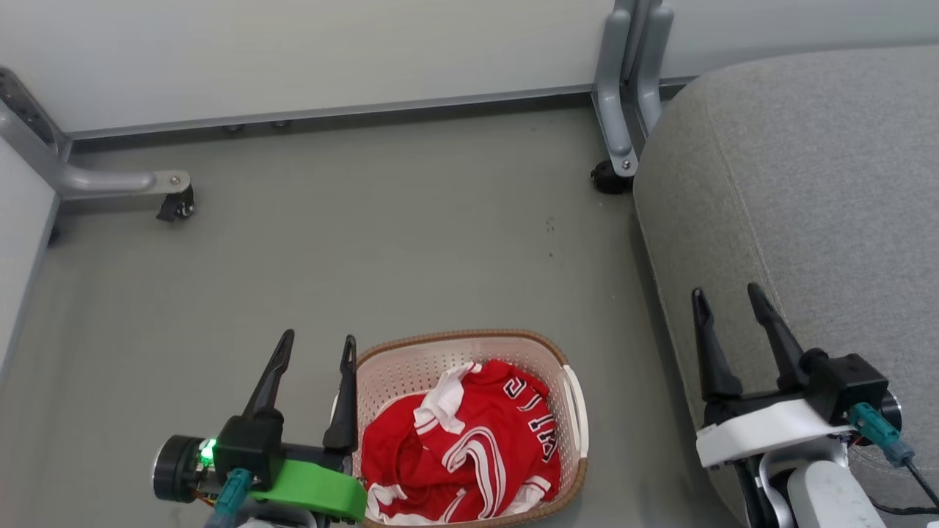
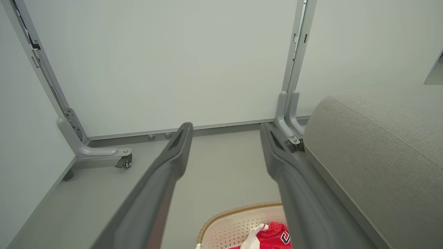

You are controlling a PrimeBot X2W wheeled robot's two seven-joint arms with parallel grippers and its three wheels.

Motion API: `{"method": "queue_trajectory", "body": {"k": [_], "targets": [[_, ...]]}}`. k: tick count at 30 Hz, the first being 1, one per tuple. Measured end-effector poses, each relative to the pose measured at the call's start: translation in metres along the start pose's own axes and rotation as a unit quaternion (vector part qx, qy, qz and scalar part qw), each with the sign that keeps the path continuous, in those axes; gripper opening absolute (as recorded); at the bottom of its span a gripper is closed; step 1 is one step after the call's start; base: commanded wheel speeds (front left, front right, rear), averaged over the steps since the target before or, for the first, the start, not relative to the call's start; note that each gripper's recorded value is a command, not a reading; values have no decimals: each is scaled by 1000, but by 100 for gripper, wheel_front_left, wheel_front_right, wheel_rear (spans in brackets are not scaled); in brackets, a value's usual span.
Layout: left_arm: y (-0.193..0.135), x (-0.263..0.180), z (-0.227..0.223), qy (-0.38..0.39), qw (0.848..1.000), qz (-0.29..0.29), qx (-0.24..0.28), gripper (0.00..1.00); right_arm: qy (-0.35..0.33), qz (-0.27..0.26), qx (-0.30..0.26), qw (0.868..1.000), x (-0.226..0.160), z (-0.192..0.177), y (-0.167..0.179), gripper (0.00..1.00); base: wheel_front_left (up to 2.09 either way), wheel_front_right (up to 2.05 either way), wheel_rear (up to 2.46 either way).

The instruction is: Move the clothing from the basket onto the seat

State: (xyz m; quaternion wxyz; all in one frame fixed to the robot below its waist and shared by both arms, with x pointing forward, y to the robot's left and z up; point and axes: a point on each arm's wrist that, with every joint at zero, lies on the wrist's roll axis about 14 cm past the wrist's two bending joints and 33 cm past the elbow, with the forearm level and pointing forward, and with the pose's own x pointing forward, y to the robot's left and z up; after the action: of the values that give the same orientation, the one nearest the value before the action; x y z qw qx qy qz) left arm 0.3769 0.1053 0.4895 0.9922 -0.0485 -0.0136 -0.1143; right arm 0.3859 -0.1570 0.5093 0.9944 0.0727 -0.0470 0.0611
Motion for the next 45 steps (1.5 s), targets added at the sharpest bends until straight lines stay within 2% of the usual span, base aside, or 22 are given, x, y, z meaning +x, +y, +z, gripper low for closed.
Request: {"method": "queue_trajectory", "body": {"k": [5,13,20,24,26,34,41,45], "targets": [[-30,32,-31,39,996,-74,9,100,1,-52,-21,998,27,-6,-42,100,0,0,0],[-68,68,-93,109,979,-172,26,100,3,-77,-45,996,66,-21,-70,100,0,0,0],[-101,70,-177,206,937,-276,59,100,16,-80,-66,994,92,-47,-83,100,0,0,0],[-103,54,-238,286,901,-318,76,100,21,-83,-75,994,103,-63,-91,100,0,0,0],[-101,53,-258,308,888,-330,86,100,24,-83,-78,993,107,-70,-94,100,0,0,0],[-106,53,-318,343,839,-401,132,100,61,-84,-92,990,114,-114,-105,100,0,0,0],[-104,29,-367,376,785,-460,174,100,96,-90,-100,986,110,-147,-117,100,0,0,0],[-98,17,-391,397,769,-461,195,100,113,-91,-104,984,106,-161,-121,100,0,0,0]]}}
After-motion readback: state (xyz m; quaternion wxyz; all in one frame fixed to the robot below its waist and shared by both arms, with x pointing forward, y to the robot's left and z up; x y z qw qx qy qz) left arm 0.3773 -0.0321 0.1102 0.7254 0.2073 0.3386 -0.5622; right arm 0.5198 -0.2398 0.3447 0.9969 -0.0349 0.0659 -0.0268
